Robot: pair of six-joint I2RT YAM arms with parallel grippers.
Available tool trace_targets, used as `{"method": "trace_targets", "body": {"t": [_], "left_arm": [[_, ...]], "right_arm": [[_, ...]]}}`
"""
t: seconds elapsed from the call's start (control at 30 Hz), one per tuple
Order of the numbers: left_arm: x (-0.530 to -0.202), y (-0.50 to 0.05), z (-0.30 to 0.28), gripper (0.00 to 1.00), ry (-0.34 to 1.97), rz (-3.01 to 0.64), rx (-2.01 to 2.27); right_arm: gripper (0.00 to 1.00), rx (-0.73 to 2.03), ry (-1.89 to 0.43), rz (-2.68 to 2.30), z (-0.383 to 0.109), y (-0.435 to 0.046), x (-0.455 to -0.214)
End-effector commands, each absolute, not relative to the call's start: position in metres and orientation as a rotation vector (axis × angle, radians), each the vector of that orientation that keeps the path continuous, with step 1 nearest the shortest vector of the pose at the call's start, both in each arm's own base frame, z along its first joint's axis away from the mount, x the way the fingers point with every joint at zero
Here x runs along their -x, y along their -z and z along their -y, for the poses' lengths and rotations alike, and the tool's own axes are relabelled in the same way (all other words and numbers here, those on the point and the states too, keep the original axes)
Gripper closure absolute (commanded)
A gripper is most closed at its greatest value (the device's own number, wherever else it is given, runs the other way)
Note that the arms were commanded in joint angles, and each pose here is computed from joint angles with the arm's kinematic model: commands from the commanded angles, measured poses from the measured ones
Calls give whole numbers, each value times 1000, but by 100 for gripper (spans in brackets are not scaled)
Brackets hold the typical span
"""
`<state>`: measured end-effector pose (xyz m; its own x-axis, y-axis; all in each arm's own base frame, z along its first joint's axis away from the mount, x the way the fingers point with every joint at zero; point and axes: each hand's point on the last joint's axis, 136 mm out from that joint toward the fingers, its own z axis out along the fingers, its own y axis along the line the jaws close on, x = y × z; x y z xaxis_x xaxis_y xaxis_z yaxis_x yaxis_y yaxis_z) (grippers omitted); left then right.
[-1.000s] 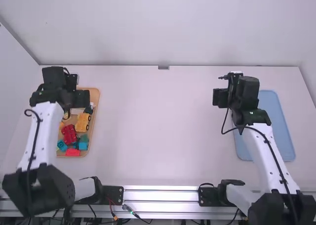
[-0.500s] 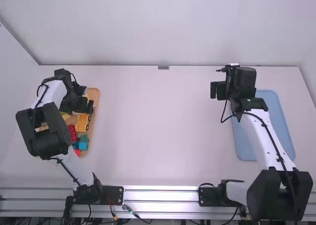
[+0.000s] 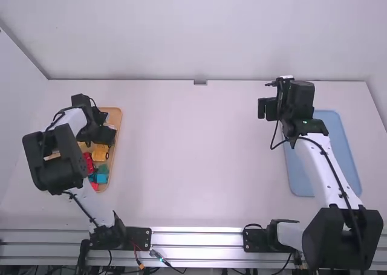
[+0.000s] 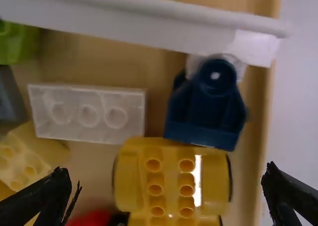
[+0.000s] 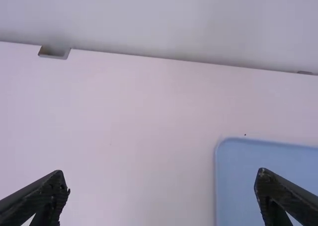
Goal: Assemble lego blocks to make yellow taxi
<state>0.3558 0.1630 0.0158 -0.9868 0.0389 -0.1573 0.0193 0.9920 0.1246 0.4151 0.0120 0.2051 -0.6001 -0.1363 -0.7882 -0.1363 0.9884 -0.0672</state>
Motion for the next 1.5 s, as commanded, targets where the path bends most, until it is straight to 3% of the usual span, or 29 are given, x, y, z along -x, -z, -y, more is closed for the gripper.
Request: {"method": "trace_targets", "body": {"t": [0.0, 0.27, 0.77, 1.03, 1.1, 1.13, 1.17, 1.2, 1.23, 1.47], "left_arm": [[-347, -14, -176, 1, -171, -2972, 30], [-341, -11, -173, 0, 112, -2887, 14], [-320, -2, -191, 1, -92, -2972, 446], [-323, 8, -181, 1, -36, -2940, 435], [-323, 9, -181, 4, -34, -2941, 436], [-324, 9, -181, 23, -35, -2938, 439], [-324, 9, -181, 30, -37, -2933, 445], [-326, 8, -182, 43, -33, -2925, 459], [-326, 8, -182, 47, -34, -2924, 461], [-329, 6, -185, 53, -48, -2912, 459]], "right_arm": [[1, 184, -4, -2193, -12, -218, -422], [1, 185, -5, -2187, -12, -219, -422], [1, 306, 5, -2160, -34, -222, -423], [1, 283, 16, -2158, -26, -223, -425], [1, 277, 16, -2158, -25, -223, -425], [1, 277, 14, -2158, -26, -223, -425], [1, 280, 14, -2158, -26, -223, -425], [1, 278, 15, -2158, -25, -223, -425], [1, 278, 15, -2157, -25, -223, -425], [1, 278, 14, -2159, -26, -223, -424]]}}
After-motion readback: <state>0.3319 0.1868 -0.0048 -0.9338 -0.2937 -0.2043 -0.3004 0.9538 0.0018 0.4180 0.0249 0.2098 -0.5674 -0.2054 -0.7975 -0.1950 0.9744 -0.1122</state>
